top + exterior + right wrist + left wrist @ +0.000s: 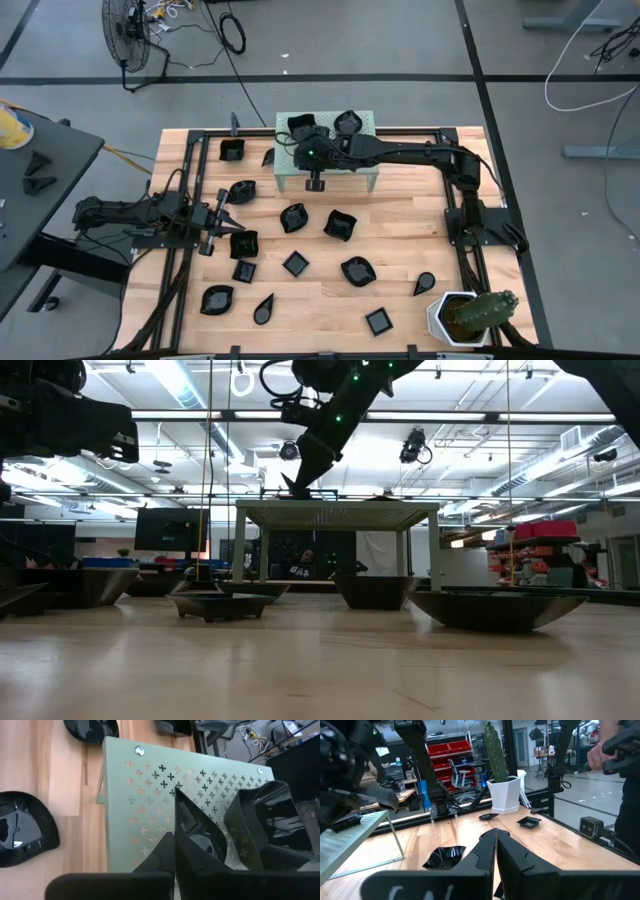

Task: Pick & Place Mini shaped plates
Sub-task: Put the drop shaped plate on the shelf, then stack the drop shaped plate on top of the drop shaped plate on the shelf

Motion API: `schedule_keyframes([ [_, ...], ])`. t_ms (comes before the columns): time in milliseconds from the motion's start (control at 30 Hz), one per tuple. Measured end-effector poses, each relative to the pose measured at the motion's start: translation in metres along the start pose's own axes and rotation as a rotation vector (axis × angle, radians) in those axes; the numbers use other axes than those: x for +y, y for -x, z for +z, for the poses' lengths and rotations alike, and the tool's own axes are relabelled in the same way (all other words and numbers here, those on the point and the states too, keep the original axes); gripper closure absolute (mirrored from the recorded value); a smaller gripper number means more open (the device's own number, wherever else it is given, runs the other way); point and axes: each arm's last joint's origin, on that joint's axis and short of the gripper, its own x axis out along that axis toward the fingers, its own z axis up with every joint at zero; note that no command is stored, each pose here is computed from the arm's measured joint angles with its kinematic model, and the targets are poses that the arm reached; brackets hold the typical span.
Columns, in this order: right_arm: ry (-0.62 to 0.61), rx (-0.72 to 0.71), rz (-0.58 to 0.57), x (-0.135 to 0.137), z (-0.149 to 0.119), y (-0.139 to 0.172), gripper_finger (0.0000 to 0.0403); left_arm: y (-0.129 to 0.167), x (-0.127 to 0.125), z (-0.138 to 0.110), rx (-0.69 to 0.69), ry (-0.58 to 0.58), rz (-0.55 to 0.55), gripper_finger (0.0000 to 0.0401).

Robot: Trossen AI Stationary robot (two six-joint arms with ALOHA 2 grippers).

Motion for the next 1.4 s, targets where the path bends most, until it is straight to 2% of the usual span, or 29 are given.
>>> schedule_keyframes([
  [533, -0.003, -0.005, 0.023, -0.005, -0.002, -0.004, 0.0394, 0.0, 0.0, 0.0, 0.0, 0.0, 0.0, 0.0378],
  [867, 0.014, 0.0, 0.024, -0.007, -0.003, -0.005, 0.0364, 0.0, 0.0, 0.0, 0.0, 0.0, 0.0, 0.0378],
  [1200, 0.034, -0.002, 0.025, -0.007, -0.003, -0.005, 0.0316, 0.0, 0.0, 0.0, 0.0, 0.0, 0.0, 0.0378],
  [1400, 0.036, -0.015, 0.025, -0.011, -0.002, 0.01, 0.0291, 0.0, 0.0, 0.0, 0.0, 0.0, 0.0, 0.0378],
])
